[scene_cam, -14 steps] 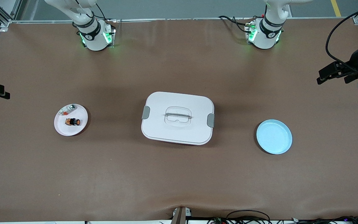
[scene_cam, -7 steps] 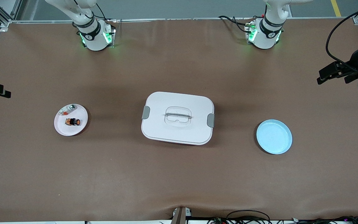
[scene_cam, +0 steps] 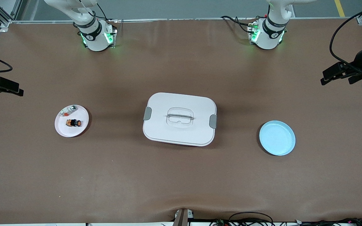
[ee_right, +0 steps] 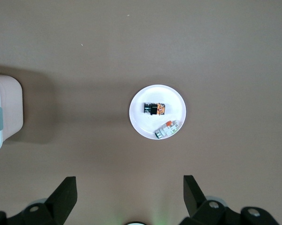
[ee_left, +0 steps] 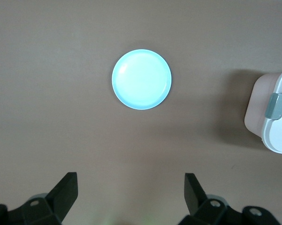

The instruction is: Transfer orange switch to right arm and place

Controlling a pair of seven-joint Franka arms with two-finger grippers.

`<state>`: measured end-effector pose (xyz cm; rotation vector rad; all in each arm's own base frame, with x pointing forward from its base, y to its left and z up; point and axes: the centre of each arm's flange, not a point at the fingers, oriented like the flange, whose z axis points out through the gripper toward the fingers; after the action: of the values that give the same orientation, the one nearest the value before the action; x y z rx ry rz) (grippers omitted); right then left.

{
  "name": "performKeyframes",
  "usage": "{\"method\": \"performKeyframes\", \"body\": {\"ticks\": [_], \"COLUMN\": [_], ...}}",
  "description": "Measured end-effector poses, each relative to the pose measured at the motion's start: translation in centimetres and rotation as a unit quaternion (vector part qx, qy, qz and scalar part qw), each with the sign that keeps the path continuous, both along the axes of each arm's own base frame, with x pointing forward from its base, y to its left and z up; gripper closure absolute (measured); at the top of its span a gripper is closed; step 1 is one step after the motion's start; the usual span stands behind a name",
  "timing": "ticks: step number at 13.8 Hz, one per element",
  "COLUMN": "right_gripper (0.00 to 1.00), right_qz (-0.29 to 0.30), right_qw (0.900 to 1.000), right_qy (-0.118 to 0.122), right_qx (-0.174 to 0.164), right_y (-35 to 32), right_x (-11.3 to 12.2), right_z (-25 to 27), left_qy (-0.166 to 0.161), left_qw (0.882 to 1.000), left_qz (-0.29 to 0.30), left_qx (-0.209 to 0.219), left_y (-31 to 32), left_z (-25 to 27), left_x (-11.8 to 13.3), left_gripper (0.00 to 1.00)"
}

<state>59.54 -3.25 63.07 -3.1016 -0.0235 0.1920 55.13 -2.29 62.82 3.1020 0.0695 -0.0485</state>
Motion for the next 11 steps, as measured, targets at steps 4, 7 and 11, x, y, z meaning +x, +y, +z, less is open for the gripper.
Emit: {"method": "performKeyframes", "body": {"ticks": [4,7,11], "right_gripper": [0.00,0.00,0.00], "right_qz": [0.001,0.001,-0.033], "right_qw": [1.000,0.999,0.999], "right_qy": [-0.010,-0.036,-0.038], "right_qx": [0.001,0.001,-0.001], "right_y": [0.2,0.3,0.8], "right_x": [-1.1,-2.2,-3.4], "right_z": [-0.3,-0.6,-0.7], "left_qy": [0.000,0.000,0.000], "left_qw": [1.000,1.000,1.000], "left_qz": [0.001,0.001,0.002], "left_qx": [0.000,0.000,0.000], "left_y": [0.1,0.1,0.2], "left_z": [0.0,0.0,0.0], "left_x": [0.0,0.0,0.0], "left_gripper": [0.00,0.00,0.00]}}
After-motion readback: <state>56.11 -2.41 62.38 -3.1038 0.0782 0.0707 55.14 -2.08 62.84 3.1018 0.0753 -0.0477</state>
